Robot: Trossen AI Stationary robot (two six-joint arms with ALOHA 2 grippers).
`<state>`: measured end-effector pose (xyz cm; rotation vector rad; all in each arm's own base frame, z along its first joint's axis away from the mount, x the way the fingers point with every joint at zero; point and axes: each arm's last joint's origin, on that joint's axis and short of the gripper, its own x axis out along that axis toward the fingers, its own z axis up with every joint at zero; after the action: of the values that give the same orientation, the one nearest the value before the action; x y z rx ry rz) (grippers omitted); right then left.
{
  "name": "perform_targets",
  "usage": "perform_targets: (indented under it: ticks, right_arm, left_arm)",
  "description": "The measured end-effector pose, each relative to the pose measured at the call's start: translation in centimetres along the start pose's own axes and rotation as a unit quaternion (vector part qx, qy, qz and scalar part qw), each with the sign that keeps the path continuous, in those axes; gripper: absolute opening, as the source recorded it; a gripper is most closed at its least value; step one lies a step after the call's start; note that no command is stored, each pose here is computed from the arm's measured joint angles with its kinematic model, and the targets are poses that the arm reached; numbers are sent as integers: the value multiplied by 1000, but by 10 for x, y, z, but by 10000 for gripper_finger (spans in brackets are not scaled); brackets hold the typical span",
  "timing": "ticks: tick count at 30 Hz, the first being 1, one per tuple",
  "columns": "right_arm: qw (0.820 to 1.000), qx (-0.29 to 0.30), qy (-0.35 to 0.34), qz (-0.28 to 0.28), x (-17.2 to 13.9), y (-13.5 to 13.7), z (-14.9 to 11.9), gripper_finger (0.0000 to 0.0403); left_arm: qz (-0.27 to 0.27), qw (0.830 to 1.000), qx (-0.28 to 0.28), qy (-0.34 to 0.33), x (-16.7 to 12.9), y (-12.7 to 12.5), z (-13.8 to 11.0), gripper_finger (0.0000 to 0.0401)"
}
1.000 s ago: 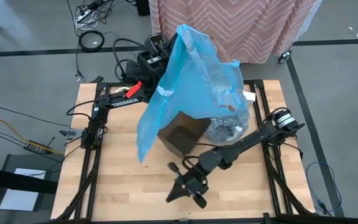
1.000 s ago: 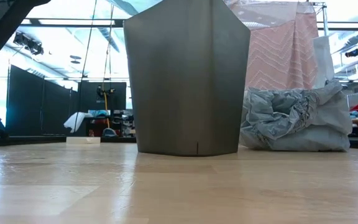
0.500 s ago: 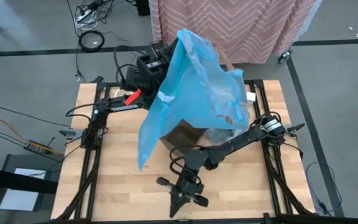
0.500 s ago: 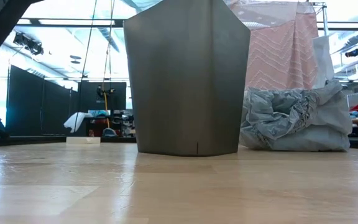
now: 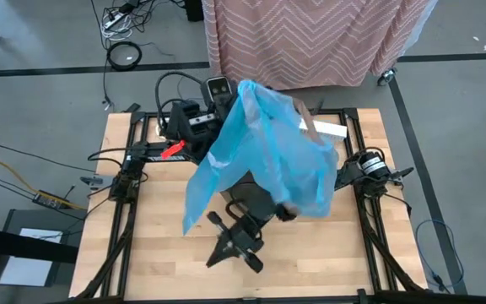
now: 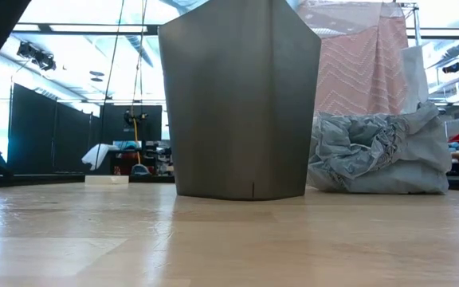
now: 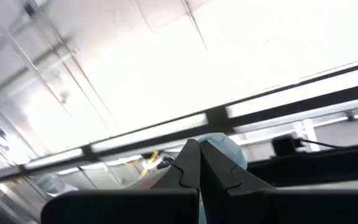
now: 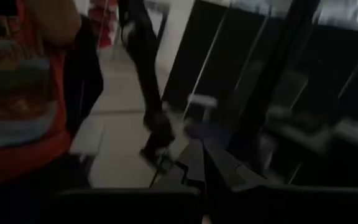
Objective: Place trash/remove bag and relplace
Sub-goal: Insert the new blue trash bag into the black trash bin
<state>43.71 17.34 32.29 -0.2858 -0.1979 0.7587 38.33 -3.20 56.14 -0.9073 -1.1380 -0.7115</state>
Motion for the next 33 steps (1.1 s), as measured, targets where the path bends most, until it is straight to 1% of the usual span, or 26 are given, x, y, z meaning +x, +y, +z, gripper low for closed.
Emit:
perform_targets:
  ticks: [2,4,6,8,9,11,13,14,15,17,19,21,23,25,27,29,31,33]
  right_arm:
    - [999,36,32,17,-2,4,0,0]
    - [991,92,76,56,-5,13,-1,0]
    - [976,151,126,94,-7,26,-3,0]
    - [952,208,194,109,-11,42,-7,0]
    - [939,228,238,102,-13,51,-8,0]
    - [908,248,329,78,-22,71,-8,0]
    - [872,261,413,35,-34,87,-4,0]
    - [857,263,443,13,-40,95,1,0]
    - [844,259,470,-14,-47,101,7,0]
    - [829,229,504,-75,-59,113,21,0]
    - [828,176,512,-147,-72,123,43,0]
    - [829,113,500,-222,-86,134,67,0]
    - [832,58,469,-289,-98,144,90,0]
    - [834,21,427,-349,-108,154,111,0]
    - [840,9,396,-372,-117,159,127,1]
    - [845,8,378,-377,-125,164,138,9]
    - [850,13,361,-384,-131,167,146,27]
    - [851,15,341,-399,-134,168,153,55]
  left_arm:
    - [-9,1000,-13,11,0,-2,-2,4]
    - [-25,999,-16,35,0,-2,-3,4]
    - [-39,997,-36,60,0,-3,-2,4]
    - [-50,995,-50,75,1,-4,1,4]
    - [-57,994,-56,77,1,-5,1,4]
    - [-61,993,-58,78,1,-5,3,4]
    - [-62,993,-60,82,1,-6,5,4]
    - [-65,992,-63,89,1,-5,6,4]
    - [-69,991,-66,95,1,-6,6,4]
    - [-80,988,-74,109,2,-7,9,4]
    - [-90,985,-80,123,2,-8,11,4]
    - [-99,981,-93,139,3,-10,15,4]
    - [-109,975,-103,162,4,-12,19,4]
    - [-123,972,-102,173,5,-17,23,4]
    - [-131,971,-94,177,6,-20,26,4]
    - [-134,970,-90,180,6,-19,28,4]
    - [-135,970,-84,184,5,-16,32,4]
    - [-136,968,-79,196,5,-14,35,4]
